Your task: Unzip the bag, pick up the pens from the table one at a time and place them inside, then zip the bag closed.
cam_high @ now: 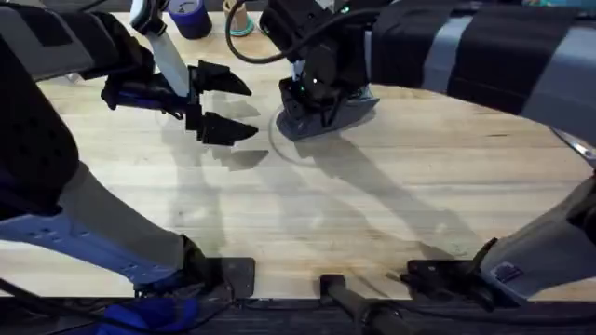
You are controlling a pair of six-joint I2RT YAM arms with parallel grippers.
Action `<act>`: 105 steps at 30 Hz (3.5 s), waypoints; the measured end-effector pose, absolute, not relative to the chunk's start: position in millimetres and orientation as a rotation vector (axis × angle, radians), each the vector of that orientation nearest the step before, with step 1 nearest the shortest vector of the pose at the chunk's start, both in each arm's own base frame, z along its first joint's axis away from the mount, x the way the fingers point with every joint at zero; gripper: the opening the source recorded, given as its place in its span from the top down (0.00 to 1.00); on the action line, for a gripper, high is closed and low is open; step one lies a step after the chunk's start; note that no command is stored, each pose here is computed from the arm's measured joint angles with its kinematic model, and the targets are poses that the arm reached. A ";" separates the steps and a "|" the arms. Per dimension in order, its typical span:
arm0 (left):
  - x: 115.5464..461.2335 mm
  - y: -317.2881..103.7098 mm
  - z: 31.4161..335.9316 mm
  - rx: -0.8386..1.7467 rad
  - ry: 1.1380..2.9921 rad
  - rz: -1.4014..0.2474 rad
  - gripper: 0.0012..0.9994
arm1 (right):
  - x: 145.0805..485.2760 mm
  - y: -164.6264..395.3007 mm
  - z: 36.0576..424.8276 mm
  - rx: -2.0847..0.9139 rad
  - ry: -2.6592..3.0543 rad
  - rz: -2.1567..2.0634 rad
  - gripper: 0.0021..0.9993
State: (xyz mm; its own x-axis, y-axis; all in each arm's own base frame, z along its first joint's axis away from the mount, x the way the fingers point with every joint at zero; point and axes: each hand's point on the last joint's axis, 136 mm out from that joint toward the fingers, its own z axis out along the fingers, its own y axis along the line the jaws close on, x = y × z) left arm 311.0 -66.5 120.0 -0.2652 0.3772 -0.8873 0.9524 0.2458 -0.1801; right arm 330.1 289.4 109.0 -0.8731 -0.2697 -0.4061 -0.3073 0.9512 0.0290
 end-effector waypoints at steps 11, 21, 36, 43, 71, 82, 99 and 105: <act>311.0 -66.4 120.0 1.224 1.782 -0.988 0.00 | 334.1 293.3 130.1 -0.412 2.684 0.142 0.97; 311.0 -66.5 120.1 1.224 1.782 -0.988 0.00 | 334.5 293.7 131.0 -0.411 2.682 0.144 0.97; 318.9 -76.6 117.3 1.300 1.719 -0.937 0.00 | 334.5 293.7 131.0 -0.412 2.682 0.144 0.97; 320.2 -96.2 116.1 1.383 1.656 -0.928 0.00 | 334.5 293.7 131.0 -0.412 2.682 0.144 0.97; 334.4 -122.6 102.9 1.458 1.589 -0.906 0.11 | 334.6 293.7 131.0 -0.411 2.681 0.144 0.97; 335.9 -142.2 92.1 1.465 1.588 -0.963 0.41 | 334.5 293.7 131.1 -0.412 2.681 0.144 0.97; 336.1 -145.3 92.5 1.467 1.584 -0.967 0.96 | 334.5 293.7 131.0 -0.412 2.682 0.144 0.97; 336.1 -145.3 92.5 1.467 1.584 -0.966 0.96 | 333.9 293.1 130.6 -0.413 2.685 0.141 0.97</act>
